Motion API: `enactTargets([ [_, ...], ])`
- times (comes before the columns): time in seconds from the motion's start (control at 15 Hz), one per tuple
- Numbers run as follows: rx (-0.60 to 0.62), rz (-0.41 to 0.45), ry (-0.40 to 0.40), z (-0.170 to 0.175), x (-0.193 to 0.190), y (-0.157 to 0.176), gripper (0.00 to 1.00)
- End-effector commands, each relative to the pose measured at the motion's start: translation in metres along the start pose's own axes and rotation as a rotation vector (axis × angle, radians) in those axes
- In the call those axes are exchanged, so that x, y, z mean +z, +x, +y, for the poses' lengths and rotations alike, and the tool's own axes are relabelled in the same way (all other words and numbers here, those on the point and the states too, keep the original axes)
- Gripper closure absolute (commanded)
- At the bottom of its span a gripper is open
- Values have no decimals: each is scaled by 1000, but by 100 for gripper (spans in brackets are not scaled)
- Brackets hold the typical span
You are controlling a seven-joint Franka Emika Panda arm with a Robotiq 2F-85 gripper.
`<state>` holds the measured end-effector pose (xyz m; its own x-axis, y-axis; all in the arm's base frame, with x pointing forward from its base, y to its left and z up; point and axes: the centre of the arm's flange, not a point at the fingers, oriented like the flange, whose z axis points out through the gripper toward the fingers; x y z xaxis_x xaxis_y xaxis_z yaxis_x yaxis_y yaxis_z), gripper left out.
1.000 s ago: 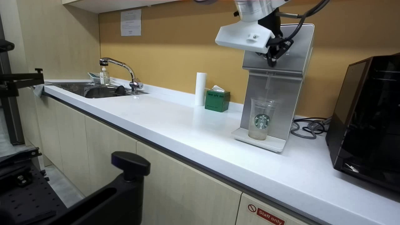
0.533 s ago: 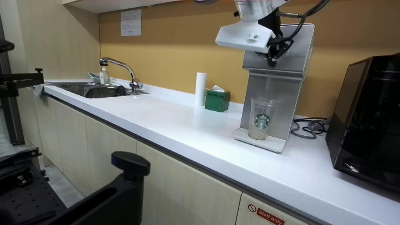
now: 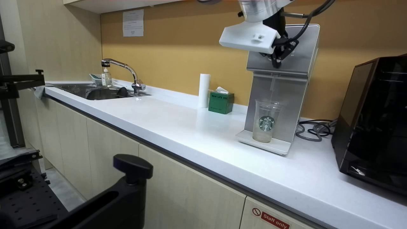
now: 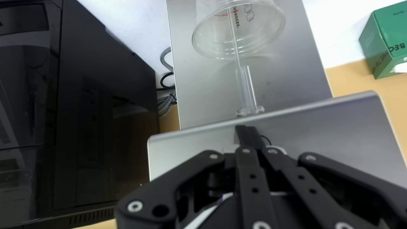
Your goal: Press one button on the coffeemaker.
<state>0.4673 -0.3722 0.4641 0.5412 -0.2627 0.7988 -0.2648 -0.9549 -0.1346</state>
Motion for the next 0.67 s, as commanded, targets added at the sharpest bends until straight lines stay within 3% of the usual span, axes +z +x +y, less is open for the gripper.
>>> enactTargets([
  [0.0, -21, 6, 19, -11, 9, 13, 100],
  [0.6, -37, -4, 5, -14, 4, 13, 100],
])
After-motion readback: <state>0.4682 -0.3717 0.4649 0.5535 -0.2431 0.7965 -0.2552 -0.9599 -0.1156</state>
